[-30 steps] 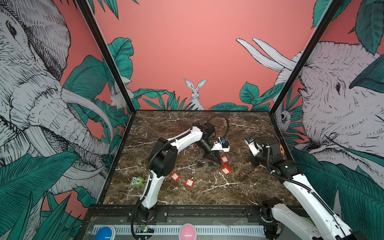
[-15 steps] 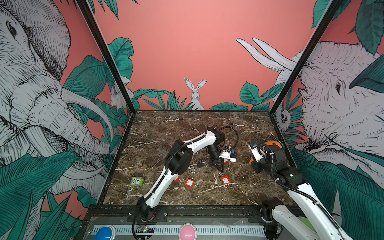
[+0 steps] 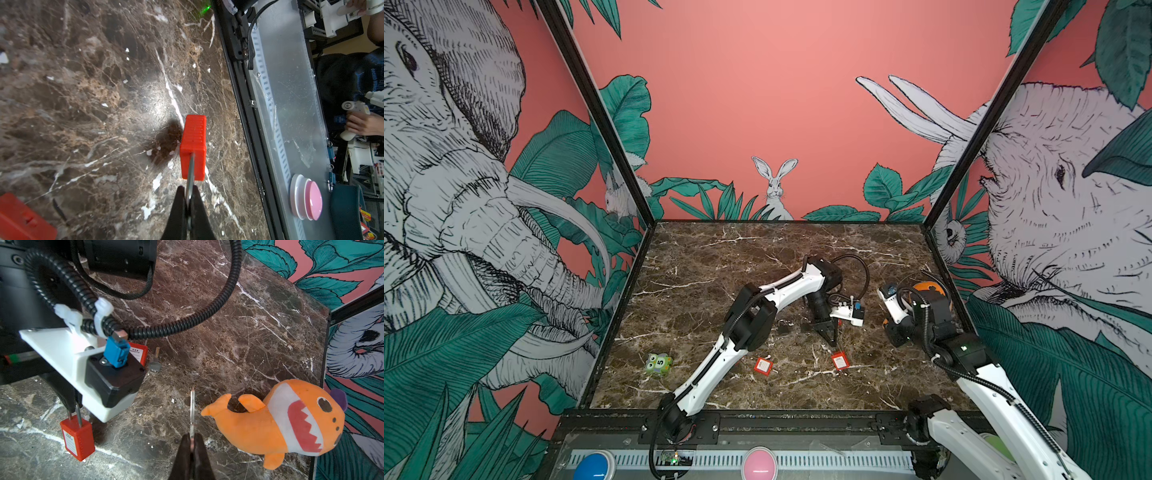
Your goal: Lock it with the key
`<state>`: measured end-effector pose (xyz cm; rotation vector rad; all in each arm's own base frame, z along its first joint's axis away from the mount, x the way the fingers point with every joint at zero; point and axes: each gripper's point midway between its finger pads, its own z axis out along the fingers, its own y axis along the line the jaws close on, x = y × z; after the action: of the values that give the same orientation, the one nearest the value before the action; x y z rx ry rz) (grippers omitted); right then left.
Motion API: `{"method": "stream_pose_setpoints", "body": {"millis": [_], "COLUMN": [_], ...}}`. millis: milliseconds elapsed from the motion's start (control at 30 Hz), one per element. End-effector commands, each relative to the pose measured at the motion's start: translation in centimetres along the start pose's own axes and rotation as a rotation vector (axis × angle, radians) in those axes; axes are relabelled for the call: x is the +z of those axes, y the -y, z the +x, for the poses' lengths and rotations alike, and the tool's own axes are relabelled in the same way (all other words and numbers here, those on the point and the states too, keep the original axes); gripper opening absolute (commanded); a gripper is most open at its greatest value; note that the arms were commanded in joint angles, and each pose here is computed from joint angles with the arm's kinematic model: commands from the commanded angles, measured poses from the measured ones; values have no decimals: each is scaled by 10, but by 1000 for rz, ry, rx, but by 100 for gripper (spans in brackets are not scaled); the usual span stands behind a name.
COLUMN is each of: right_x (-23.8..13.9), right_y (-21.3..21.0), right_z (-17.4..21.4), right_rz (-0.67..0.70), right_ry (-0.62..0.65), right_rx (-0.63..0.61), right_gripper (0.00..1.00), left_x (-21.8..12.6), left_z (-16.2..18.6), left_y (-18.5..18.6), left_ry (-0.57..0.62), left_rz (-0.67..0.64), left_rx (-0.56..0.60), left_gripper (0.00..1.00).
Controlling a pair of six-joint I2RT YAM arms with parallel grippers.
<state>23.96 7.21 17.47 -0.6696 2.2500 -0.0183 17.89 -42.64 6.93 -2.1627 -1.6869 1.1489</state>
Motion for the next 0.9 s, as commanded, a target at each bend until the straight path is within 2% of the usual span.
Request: {"method": "stream_pose_setpoints", "body": {"millis": [0,133,233,633,867], "right_x": [6,11,13,23,23], "right_y": [-3,-5,-6,-9,-8], "right_z": [-4,-4,-4,-3,-6], "right_rz": [-23,-34,-37,-53,-52], "right_ry": [22,17,14,3,7], "right_rx": [27,29,29,38,48], "right_gripper": [0,0,0,0,0], "left_x": [4,5,6,1,-13], "left_z": [3,4,3,-6,-17], "left_y": [-10,-18,-23,-38,-35], "left_ry": [-55,-69,-70,-49,-21], "left_rz": [-57,-89,-113,-185,-235], "left_rx": [12,16,17,37,81], "left_gripper": [0,0,7,16,27]}}
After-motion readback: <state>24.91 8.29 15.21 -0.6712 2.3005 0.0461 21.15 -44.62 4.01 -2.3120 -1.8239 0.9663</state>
